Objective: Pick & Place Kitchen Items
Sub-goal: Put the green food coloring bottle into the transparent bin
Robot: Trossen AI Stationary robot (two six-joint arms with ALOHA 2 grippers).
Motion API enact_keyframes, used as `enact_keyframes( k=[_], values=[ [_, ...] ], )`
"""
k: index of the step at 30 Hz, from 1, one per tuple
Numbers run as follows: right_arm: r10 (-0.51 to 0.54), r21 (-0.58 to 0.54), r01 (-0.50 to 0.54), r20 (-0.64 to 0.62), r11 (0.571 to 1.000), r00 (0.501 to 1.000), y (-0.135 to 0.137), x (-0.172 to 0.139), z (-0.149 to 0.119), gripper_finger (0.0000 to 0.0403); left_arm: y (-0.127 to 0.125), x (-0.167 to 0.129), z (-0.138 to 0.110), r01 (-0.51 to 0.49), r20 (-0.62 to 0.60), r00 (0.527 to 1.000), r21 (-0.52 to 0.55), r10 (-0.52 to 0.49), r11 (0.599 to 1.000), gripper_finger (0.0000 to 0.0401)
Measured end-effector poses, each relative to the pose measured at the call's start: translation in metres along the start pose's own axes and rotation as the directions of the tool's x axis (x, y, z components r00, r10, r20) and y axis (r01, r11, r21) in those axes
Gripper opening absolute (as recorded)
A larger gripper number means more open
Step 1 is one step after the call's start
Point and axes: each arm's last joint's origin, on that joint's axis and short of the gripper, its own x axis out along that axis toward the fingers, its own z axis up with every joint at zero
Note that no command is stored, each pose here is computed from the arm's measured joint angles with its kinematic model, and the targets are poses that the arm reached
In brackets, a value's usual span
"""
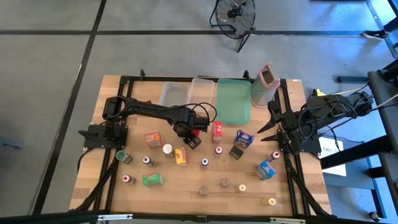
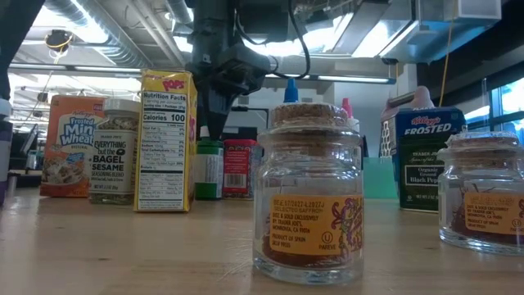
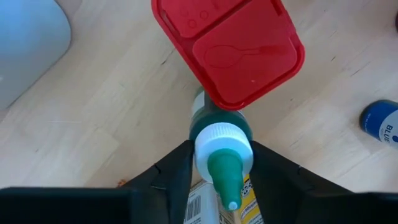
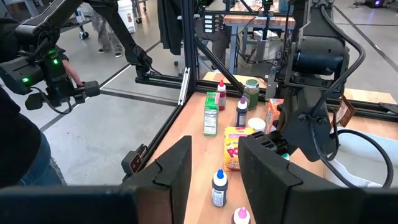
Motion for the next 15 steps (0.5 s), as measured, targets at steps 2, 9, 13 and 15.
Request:
enact_keyframes(
  k=[2,9,13,15],
  values=[
    [0.0,0.0,0.0,0.0,1.0,1.0,0.0,0.0,0.0,0.0133,0.0,0.0,0.0,-0.001,0.0,1.0,0.0,0.001,1.0,0.013],
    [0.0,0.0,0.0,-0.004,1.0,1.0,0.0,0.0,-0.0004,0.0133,0.0004,-0.0001,-0.0004,-0.004,-0.003,1.0,0.003,0.004,1.0,0.0115],
    [0.0,0.0,0.0,-0.004,1.0,1.0,-0.0001,0.0,-0.0004,0.0133,0.0006,-0.0003,-0.0008,0.002,-0.015,1.0,-0.001,-0.002,1.0,0.0115],
    [0.0,0.0,0.0,-0.004,1.0,1.0,0.0,0.0,-0.0004,0.0133,0.0009,-0.0009,-0.0013,0.006,-0.021,1.0,-0.012,-0.006,1.0,0.0115]
  ],
)
